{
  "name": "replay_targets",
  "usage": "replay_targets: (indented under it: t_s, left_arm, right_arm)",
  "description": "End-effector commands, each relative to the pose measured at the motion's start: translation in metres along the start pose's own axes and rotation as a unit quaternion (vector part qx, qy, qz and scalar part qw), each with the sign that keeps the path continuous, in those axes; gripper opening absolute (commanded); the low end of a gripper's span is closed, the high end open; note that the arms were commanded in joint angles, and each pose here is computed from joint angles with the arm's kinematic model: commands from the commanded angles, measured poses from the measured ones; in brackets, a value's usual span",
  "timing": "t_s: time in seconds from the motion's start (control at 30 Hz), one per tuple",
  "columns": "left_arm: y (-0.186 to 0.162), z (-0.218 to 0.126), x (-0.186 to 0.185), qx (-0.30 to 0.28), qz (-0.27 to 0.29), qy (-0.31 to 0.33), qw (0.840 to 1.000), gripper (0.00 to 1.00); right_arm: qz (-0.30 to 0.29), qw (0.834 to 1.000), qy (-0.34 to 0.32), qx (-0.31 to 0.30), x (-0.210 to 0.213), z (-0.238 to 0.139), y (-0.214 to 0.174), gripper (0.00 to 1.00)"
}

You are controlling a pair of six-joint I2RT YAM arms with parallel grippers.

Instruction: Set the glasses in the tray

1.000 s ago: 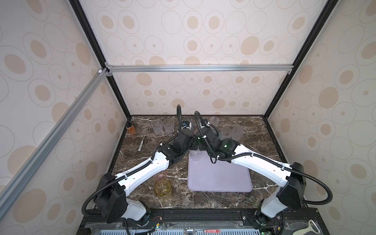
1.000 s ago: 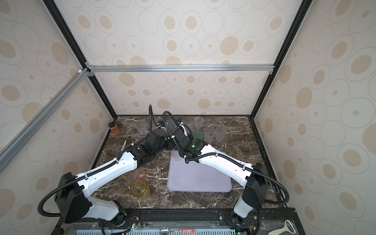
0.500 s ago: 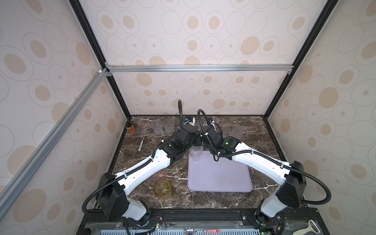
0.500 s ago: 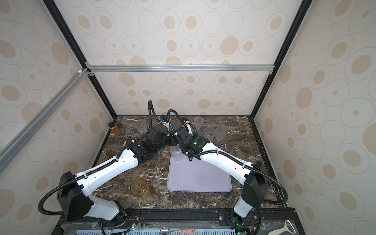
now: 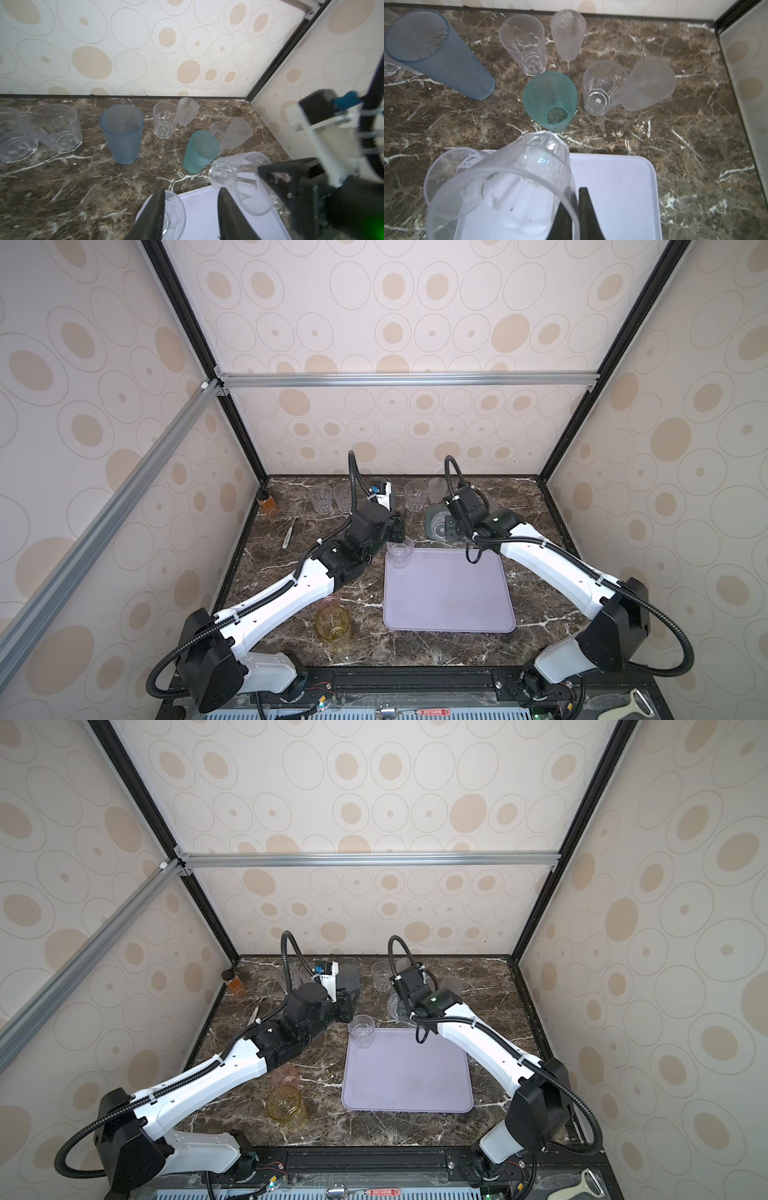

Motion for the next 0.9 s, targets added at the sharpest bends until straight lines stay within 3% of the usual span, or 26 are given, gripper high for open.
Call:
replay_targets:
  t_s: [0.0,0.1,0.33,0.87]
  left_arm:
    - [-0.01,-0.001,0.019,-0.026,0.054,0.037,0.998,0.43]
    - [-0.023,-0.003,0.028,-0.034,0.061,0.039,0.997,0.44]
    - [-0.046,0.002,0.038,-0.02,0.062,0.043,0.997,0.46]
    - [-0.058,0.004,0.042,-0.015,0.063,0.045,0.997,0.46]
  right_arm:
    - [0.007,0.993,0.06,0.101,0.007,-0.008,-0.041,0.04]
    - [0.009,0.987,0.069,0.142,0.009,-0.002,-0.062,0.04]
    - [0.031,0.982,0.083,0.169,0.029,0.033,-0.075,0.03]
    - [-0.004,0.983,0.027,0.179,0.035,0.08,-0.076,0.01]
Point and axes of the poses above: each gripper's point midway between its finger pads, its own z axis out along the fingers, its own x axis along the line the jaws close on, y = z × x, the point moved 1 cm from there along -z, back along the fingers, and after that the axes turned 2 degrees about -z, right-handed, at the moved point
